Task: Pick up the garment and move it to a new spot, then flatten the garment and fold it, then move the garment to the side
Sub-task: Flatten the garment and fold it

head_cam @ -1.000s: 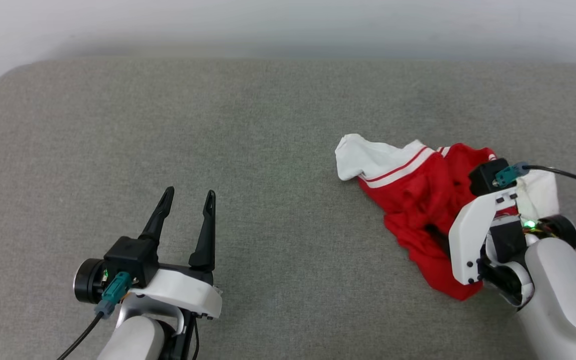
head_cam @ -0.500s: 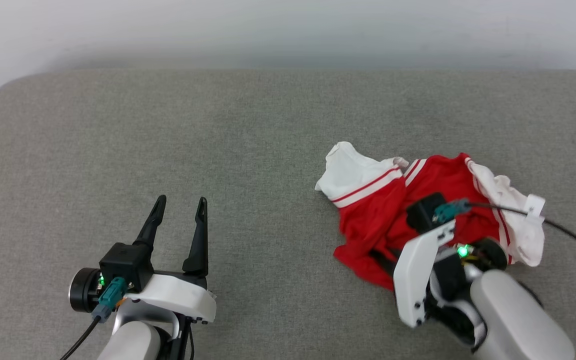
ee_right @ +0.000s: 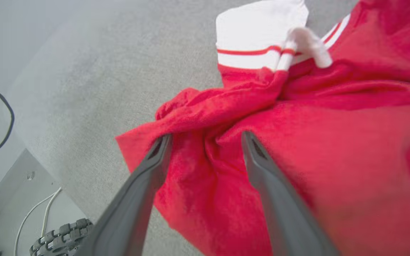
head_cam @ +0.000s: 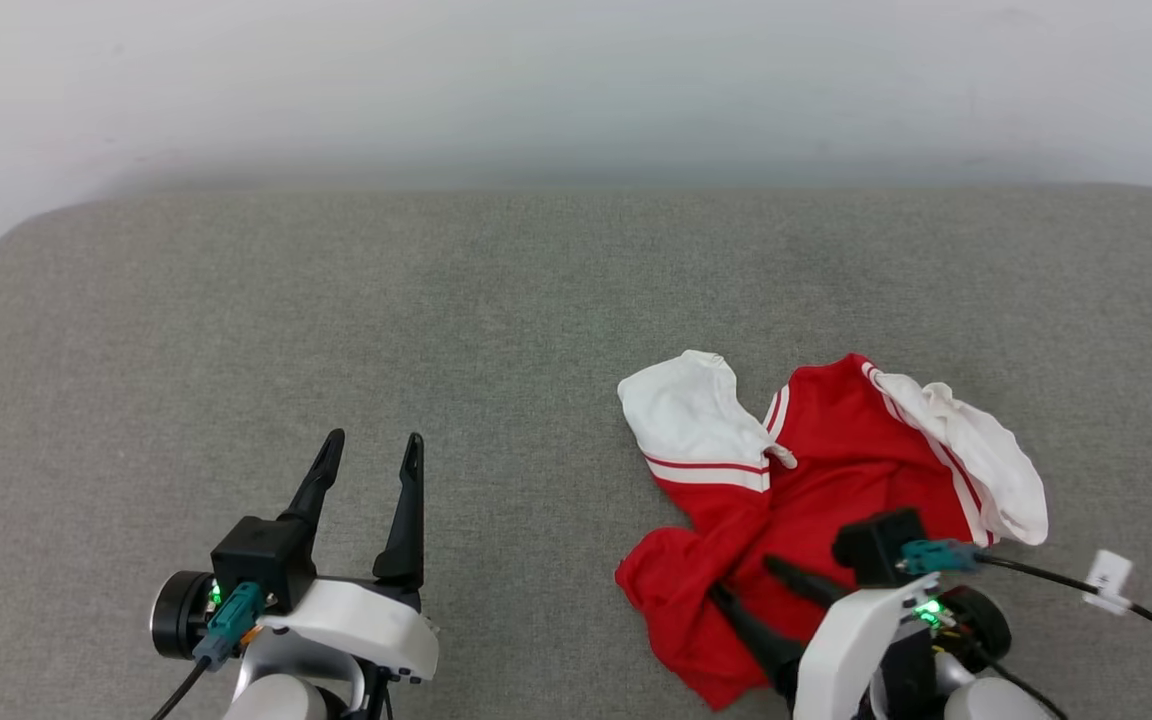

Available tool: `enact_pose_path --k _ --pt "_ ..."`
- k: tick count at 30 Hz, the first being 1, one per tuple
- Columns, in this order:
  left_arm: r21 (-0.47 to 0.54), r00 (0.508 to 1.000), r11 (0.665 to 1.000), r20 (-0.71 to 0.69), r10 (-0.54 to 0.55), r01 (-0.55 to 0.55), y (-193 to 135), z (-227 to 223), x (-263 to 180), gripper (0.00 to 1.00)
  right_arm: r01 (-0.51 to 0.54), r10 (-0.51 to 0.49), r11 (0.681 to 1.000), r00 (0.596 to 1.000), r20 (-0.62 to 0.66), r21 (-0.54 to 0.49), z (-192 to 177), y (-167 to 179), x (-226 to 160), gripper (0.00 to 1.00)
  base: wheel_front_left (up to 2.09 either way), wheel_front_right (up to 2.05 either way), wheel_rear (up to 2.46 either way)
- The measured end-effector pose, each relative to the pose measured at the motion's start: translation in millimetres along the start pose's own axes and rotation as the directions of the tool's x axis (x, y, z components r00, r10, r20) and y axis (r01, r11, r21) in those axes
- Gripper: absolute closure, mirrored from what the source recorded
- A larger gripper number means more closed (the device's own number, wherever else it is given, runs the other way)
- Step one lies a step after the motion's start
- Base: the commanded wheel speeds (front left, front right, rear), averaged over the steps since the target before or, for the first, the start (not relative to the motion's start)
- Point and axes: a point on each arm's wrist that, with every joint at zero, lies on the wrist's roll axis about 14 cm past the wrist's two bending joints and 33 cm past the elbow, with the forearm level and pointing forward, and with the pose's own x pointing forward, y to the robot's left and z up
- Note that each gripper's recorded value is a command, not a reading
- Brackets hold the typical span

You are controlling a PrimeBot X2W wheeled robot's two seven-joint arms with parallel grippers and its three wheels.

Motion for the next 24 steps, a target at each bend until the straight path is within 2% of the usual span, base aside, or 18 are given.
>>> enact_pose_path --k 6,9,12,18,24 --pt "0.007 1.0 1.0 0.001 -0.001 0.001 0 3 -7 0.0 0.059 -0.051 0.998 0.96 0.277 -0.021 48 -6 -24 0.0 0.0 0.0 0.0" --pt "0.014 1.0 1.0 0.002 -0.002 0.002 0 6 -10 0.0 0.116 -0.1 0.993 0.913 0.396 -0.016 72 -18 -40 0.0 0.0 0.0 0.0" --pt "0.019 1.0 1.0 0.01 -0.005 0.005 -1 9 -11 0.0 0.198 -0.176 0.98 0.85 0.497 0.008 92 -38 -59 0.0 0.0 0.0 0.0" --pt "0.023 1.0 1.0 0.008 -0.006 0.006 -3 11 -14 0.0 0.361 -0.324 0.931 0.737 0.593 0.06 108 -79 -98 0.0 0.0 0.0 0.0" --pt "0.051 0.999 0.998 -0.004 -0.045 0.045 -7 14 1 0.0 0.431 -0.383 0.899 0.682 0.623 0.081 117 -93 -115 0.0 0.0 0.0 0.0"
